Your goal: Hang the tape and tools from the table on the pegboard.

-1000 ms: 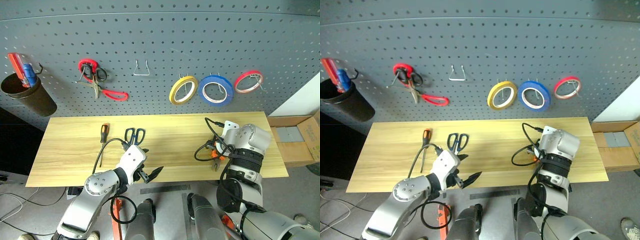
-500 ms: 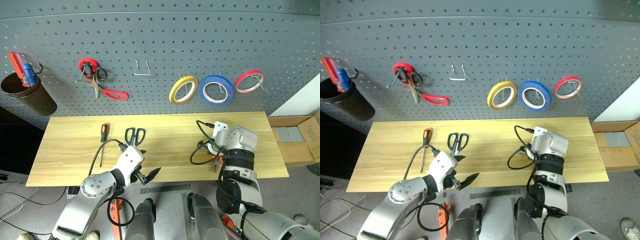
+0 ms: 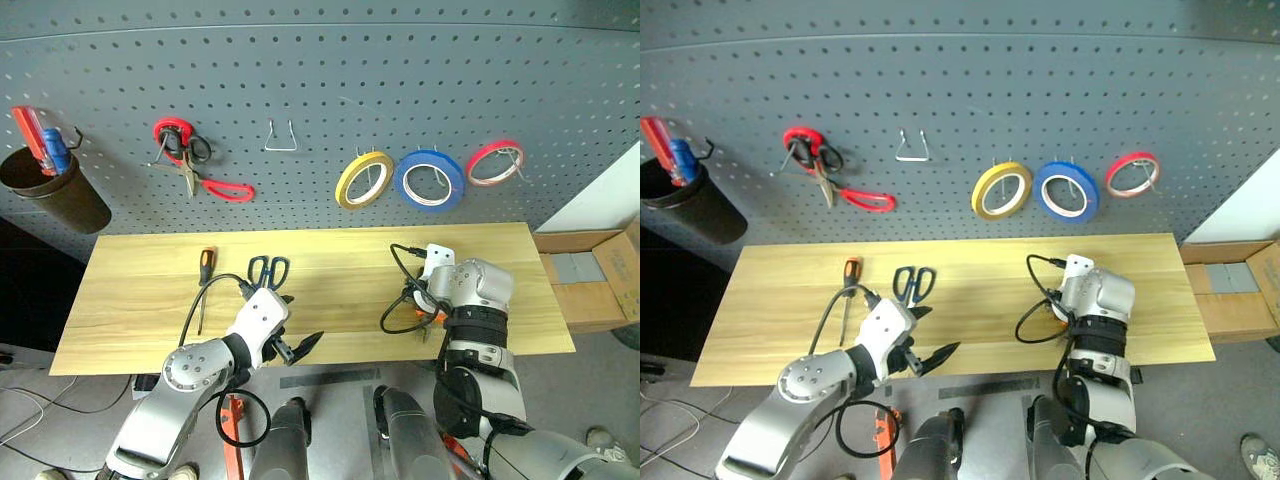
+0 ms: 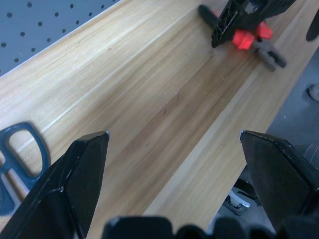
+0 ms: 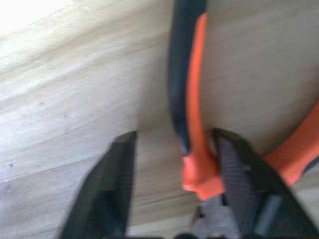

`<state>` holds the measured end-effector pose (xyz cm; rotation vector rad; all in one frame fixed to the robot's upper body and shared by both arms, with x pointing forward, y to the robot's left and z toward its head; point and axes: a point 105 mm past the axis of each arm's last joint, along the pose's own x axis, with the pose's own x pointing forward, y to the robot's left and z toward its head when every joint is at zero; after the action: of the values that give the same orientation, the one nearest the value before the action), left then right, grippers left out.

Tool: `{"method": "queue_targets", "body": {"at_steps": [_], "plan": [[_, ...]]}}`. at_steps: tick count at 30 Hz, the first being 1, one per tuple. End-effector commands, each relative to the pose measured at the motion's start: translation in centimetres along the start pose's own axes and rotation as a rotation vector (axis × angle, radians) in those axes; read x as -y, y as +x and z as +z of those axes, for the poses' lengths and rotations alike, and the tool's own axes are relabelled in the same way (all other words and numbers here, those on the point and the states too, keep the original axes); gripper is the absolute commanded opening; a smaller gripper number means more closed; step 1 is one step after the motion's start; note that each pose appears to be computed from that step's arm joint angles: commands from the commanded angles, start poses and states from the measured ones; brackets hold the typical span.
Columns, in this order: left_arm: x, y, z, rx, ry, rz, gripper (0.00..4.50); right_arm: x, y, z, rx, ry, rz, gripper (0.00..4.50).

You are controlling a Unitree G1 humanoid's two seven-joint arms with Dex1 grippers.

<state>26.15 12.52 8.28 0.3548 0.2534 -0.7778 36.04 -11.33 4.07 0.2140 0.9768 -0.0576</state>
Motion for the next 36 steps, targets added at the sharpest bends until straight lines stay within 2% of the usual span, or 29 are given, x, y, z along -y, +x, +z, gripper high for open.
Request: {"method": "queue_targets", "body": {"at_steps": [1,4,11,15,18,21,27,33,36], "plan": [[0.5,0.1,0.6,0.033,0.006,-0.024,4.5,-2.4,0.3,-1.6,0.009,-0.141,0.124,0.87],[0.6,0.3,0.7,0.038,0.006,-0.027,4.5,-3.2,-0.2,-2.0,0.061,-0.315,0.212,0.05],[0.8,0.7,0.8,0.049,0.005,-0.036,4.5,-3.0,-1.2,-4.7,0.142,-0.822,0.399,0.04],[0.8,1.0,0.9,0.057,0.006,-0.037,4.5,-1.6,-1.5,-5.5,0.176,-1.095,0.436,0.04],[0.8,1.1,1.0,0.063,0.007,-0.038,4.5,0.1,-1.1,-5.1,0.191,-1.227,0.419,0.04],[0.9,1.4,1.1,0.07,0.007,-0.041,4.5,1.5,-0.6,-4.0,0.212,-1.32,0.386,0.04],[0.8,2.0,1.2,0.083,0.011,-0.046,4.5,5.0,0.4,-1.1,0.167,-1.434,0.337,0.04],[0.8,2.1,1.3,0.091,0.014,-0.044,4.5,5.9,0.4,0.9,0.16,-1.462,0.336,0.04],[0.8,2.2,1.2,0.094,0.013,-0.043,4.5,5.8,0.0,0.8,0.125,-1.452,0.388,1.01]]}}
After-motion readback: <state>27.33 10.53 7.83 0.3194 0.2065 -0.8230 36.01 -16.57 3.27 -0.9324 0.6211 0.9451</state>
